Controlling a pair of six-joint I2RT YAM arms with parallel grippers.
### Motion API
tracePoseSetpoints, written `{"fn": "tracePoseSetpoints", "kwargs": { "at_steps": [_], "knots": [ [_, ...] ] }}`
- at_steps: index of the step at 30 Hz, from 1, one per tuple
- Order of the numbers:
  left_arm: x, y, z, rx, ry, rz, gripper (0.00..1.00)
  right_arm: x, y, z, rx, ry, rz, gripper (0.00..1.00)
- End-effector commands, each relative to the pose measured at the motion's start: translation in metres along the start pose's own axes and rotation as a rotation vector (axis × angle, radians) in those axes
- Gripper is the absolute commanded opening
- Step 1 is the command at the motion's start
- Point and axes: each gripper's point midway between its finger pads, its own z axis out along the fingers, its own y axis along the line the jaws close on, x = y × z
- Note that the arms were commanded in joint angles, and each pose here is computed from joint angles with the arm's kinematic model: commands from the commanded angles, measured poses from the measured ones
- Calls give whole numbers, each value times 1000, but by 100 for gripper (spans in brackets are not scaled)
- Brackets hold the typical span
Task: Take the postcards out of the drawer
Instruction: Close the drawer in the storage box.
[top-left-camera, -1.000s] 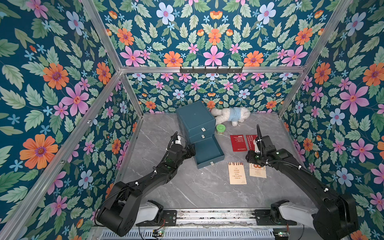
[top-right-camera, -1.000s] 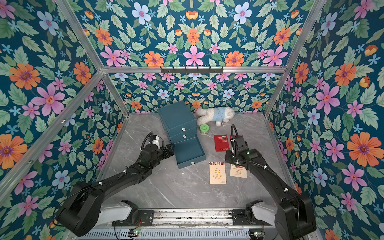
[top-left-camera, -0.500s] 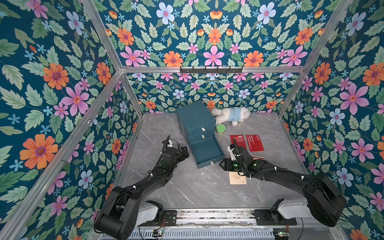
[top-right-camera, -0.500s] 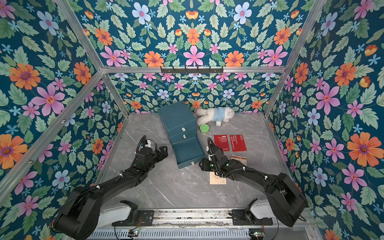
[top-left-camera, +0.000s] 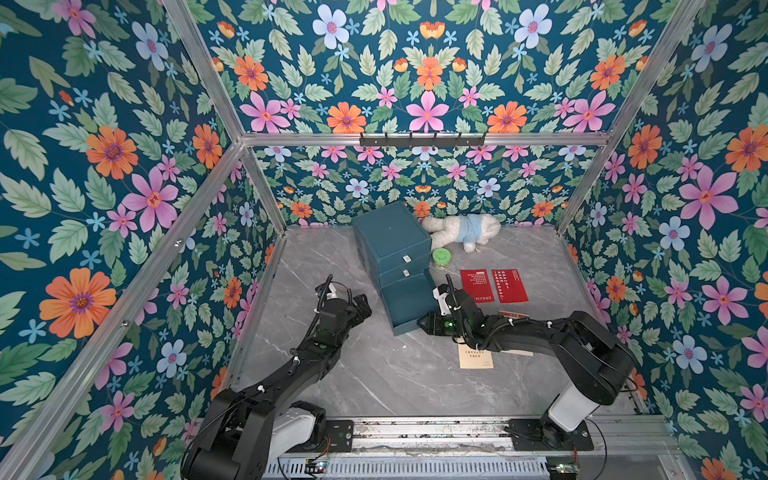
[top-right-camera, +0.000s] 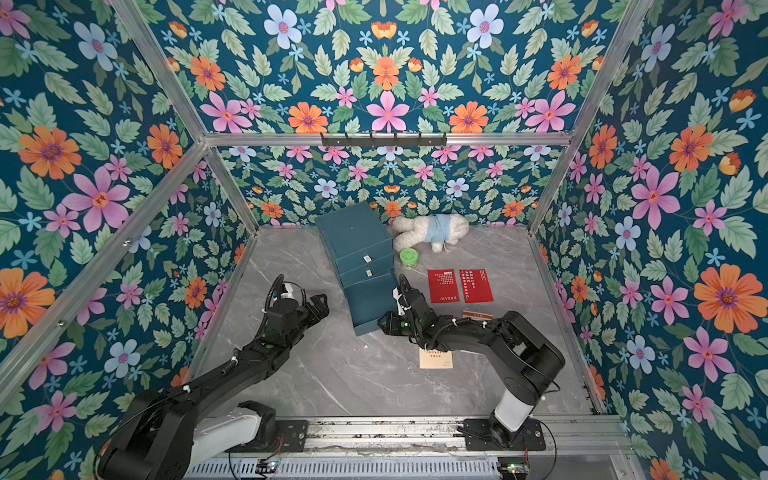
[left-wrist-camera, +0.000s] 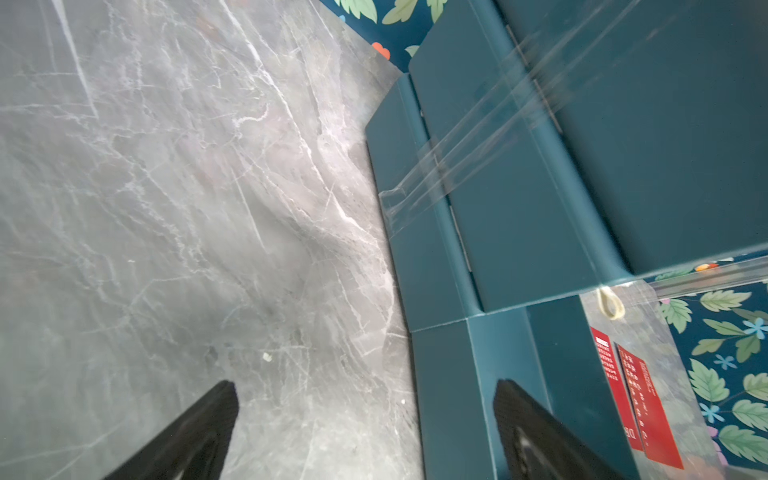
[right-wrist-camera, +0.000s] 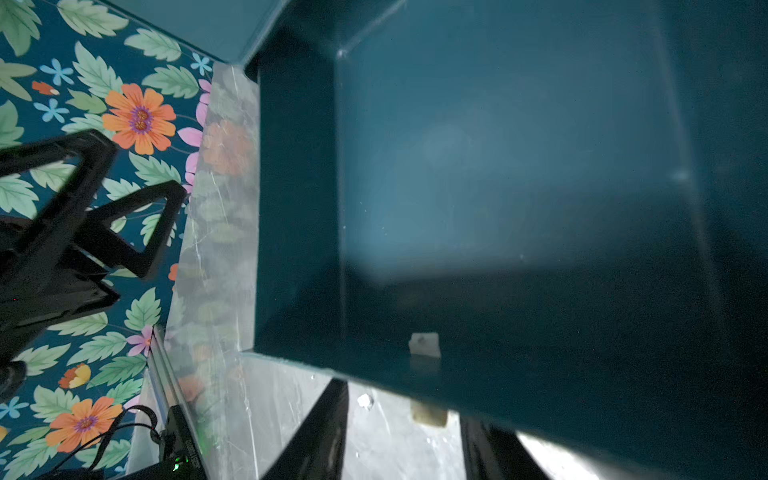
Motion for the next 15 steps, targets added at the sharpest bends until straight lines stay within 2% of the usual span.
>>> {"fn": "tracePoseSetpoints", "kwargs": {
  "at_steps": [1,7,15],
  "knots": [
    [-3,5,-1,-22,-18,14,99,-5,8,5,-47,-16,26,44],
    [-3,5,0,-23,-15,12,99,2,-3,11,-19,-14,35,41],
    [-5,3,1,-17,-16,7,99,-11,-7,10,37,-50,-46,12]
  ]
}}
